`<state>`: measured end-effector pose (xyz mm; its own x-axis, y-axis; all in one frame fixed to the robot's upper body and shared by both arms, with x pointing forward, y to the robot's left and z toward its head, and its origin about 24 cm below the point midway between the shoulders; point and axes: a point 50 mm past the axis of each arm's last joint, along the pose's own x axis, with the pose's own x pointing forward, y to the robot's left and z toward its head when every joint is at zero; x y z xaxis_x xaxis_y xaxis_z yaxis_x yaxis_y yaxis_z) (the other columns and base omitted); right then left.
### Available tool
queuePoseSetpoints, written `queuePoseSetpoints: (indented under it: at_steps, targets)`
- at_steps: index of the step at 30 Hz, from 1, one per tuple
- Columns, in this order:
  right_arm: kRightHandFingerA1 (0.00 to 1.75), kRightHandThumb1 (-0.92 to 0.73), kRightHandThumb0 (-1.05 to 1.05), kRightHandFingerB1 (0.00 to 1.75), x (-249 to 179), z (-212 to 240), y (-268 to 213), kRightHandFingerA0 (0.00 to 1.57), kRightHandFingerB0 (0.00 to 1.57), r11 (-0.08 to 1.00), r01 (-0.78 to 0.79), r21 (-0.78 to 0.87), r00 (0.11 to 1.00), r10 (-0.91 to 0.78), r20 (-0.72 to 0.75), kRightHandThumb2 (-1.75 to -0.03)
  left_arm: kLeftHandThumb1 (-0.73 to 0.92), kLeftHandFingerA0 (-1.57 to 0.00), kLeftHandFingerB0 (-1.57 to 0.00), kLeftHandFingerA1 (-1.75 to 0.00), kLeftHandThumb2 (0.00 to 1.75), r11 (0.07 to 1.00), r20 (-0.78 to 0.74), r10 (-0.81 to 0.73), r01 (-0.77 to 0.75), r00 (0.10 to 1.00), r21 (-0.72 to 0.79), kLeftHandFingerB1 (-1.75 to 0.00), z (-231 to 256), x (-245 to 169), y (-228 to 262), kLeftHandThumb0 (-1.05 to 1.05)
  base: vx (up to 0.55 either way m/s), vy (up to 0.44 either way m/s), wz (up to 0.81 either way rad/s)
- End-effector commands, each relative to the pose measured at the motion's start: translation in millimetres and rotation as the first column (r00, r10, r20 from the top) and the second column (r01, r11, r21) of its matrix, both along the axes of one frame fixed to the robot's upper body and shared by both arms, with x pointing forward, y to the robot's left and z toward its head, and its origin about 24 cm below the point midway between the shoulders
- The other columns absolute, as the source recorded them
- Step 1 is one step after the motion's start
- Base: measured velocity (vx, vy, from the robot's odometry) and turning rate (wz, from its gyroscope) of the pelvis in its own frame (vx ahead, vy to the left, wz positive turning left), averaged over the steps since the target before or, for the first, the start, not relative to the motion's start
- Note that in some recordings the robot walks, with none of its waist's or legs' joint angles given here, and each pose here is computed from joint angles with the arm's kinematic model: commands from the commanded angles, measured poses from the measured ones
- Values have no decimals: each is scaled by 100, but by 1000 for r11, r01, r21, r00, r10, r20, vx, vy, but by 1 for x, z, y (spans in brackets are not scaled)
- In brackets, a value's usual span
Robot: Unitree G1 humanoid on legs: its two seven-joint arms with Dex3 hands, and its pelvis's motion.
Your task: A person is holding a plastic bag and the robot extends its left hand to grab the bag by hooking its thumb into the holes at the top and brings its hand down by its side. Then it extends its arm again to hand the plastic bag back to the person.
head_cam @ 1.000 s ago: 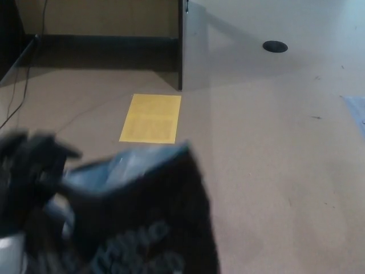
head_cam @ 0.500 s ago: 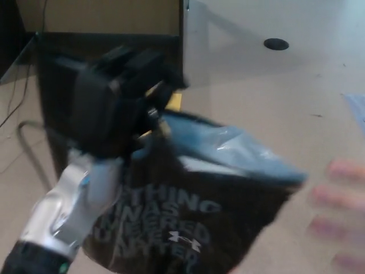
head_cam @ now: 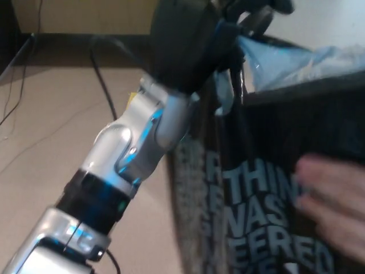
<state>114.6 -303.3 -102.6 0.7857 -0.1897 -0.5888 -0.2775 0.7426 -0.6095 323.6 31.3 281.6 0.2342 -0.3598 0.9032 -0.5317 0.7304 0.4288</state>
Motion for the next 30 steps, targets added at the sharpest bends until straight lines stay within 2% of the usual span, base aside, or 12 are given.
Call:
queuePoseSetpoints:
  at_steps: [1,9,10,11,15,16,17,20,21,22,23,30]
  targets:
    - [48,-69,-31,43,0,1,-5,81,64,1000,20,-14,1000,-20,-7,-61,70,-94,-66,-171,73,1000,59,8,-7,998,-20,-143,22,2,-4,-16,0,0,0]
    - [49,-69,-31,44,4,2,-4,79,64,1000,14,-10,1000,-14,1,-61,67,-100,-73,-173,82,1000,108,-9,12,994,-26,-124,39,-1,-9,-15,0,0,0]
    - [49,-69,-30,44,6,1,-2,80,65,1000,16,-1,1000,-16,1,-61,62,-118,-85,-160,86,999,111,-18,21,994,-27,-112,42,-3,-8,-16,0,0,0]
    - [49,-69,-30,44,6,0,-1,80,64,1000,15,5,1000,-15,1,-61,72,-96,-76,-168,69,999,102,-21,24,995,-24,-94,43,-5,-8,-23,0,0,0]
    - [49,-69,-30,44,4,0,-1,80,64,1000,12,8,1000,-12,0,-61,72,-96,-76,-168,69,1000,82,-20,22,996,-17,-94,41,-7,-7,-23,0,0,0]
    - [49,-69,-30,44,6,0,1,79,64,1000,4,10,1000,-4,1,-61,43,-28,-13,-45,70,998,-60,36,-33,998,50,-37,36,-6,-7,-57,0,0,0]
    - [49,-68,-30,44,7,-1,2,80,65,1000,4,10,1000,-4,0,-61,36,-7,-2,-26,66,997,-112,50,-43,992,67,-20,33,-6,-6,-61,0,0,0]
    - [49,-68,-30,44,7,-1,2,80,65,1000,6,10,1000,-6,-1,-61,36,-7,-2,-26,66,995,-171,65,-51,983,85,-20,29,-6,-6,-61,0,0,0]
    - [50,-69,-30,45,8,-1,3,81,65,1000,2,15,1000,-2,3,-61,37,0,0,-6,72,989,-215,94,-66,972,132,-11,23,-4,0,-71,0,0,0]
    - [50,-69,-30,45,8,-1,3,81,65,1000,1,16,1000,-1,5,-61,37,0,0,-6,72,987,-228,103,-70,968,145,-11,21,-3,2,-71,0,0,0]
    - [50,-68,-30,44,8,-1,4,80,65,1000,1,15,1000,-1,4,-61,48,0,0,-5,55,982,-243,122,-81,962,170,-10,19,-3,4,-75,0,0,0]
    - [51,-68,-31,45,15,0,4,82,66,1000,7,10,1000,-7,17,-61,43,0,0,0,59,949,-344,184,-75,921,307,0,12,-1,24,-85,0,0,0]
